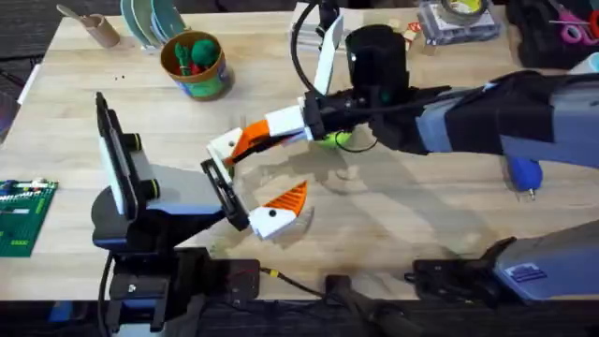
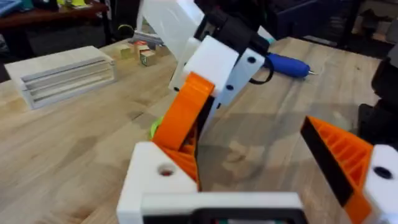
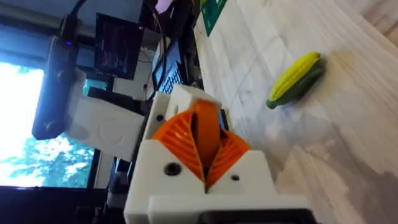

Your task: Pick up the gripper from the table and insert it into the empty holder that is missing its gripper. Then pick up a screw, insert it into the mounting hole, and use the screwdriver to tighten it. Finally, clean up the table by picking up the vegetable and placing it into the bucket.

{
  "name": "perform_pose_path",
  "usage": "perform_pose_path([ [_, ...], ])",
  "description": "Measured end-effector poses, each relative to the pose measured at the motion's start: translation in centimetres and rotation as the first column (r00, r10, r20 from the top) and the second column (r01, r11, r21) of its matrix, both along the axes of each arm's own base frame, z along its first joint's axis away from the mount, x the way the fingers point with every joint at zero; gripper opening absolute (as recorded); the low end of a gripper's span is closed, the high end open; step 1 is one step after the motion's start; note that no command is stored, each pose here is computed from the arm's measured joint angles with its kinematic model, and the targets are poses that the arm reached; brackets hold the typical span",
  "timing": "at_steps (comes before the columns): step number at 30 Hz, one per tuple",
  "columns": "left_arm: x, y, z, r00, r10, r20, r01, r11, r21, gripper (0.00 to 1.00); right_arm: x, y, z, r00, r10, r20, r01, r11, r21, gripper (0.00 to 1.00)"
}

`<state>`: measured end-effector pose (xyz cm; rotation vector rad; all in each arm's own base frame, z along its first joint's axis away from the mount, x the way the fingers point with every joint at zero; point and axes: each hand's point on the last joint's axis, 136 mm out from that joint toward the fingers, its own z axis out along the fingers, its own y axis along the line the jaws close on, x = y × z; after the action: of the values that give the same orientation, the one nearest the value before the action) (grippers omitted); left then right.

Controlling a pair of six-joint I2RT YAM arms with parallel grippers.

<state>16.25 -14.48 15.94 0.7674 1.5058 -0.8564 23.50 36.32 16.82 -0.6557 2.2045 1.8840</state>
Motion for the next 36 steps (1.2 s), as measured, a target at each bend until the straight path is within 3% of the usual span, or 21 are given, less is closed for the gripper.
perform_pose_path([
  [5, 0.4, 0.3, 0.0, 0.999, 0.027, 0.017, -0.027, 1.0, 0.011, 0.993, 0.4, 0.6, 0.2, 0.999, -0.011, 0.046, 0.01, 1.0, 0.026, 0.008],
  [19, 0.8, 0.6, 0.0, 0.998, 0.058, 0.01, -0.058, 0.998, 0.008, 0.993, 0.3, 1.1, -0.1, 0.998, -0.032, 0.053, 0.032, 0.999, 0.01, 0.019],
  [27, 0.4, 0.3, 0.0, 1.0, 0.026, 0.007, -0.026, 1.0, 0.005, 0.993, -0.1, 0.4, -0.1, 1.0, 0.013, 0.02, -0.013, 1.0, 0.015, 0.226],
  [28, 0.2, 0.2, 0.0, 1.0, 0.012, 0.009, -0.012, 1.0, 0.005, 0.993, -0.3, 0.2, 0.0, 1.0, 0.027, 0.013, -0.027, 0.999, 0.019, 0.295],
  [32, -1.4, -0.9, -0.1, 0.996, -0.093, 0.008, 0.093, 0.996, 0.004, 0.993, -2.2, 0.0, 0.6, 0.991, 0.134, -0.005, -0.133, 0.99, 0.052, 0.723],
  [34, -1.7, -1.1, -0.1, 0.994, -0.11, 0.008, 0.11, 0.994, 0.003, 0.993, -3.0, -0.2, 0.9, 0.984, 0.18, -0.013, -0.178, 0.982, 0.069, 0.843],
  [36, -1.8, -1.1, -0.1, 0.993, -0.12, 0.009, 0.12, 0.993, 0.003, 0.993, -3.3, -0.6, 1.1, 0.978, 0.209, -0.02, -0.206, 0.975, 0.081, 0.881],
])
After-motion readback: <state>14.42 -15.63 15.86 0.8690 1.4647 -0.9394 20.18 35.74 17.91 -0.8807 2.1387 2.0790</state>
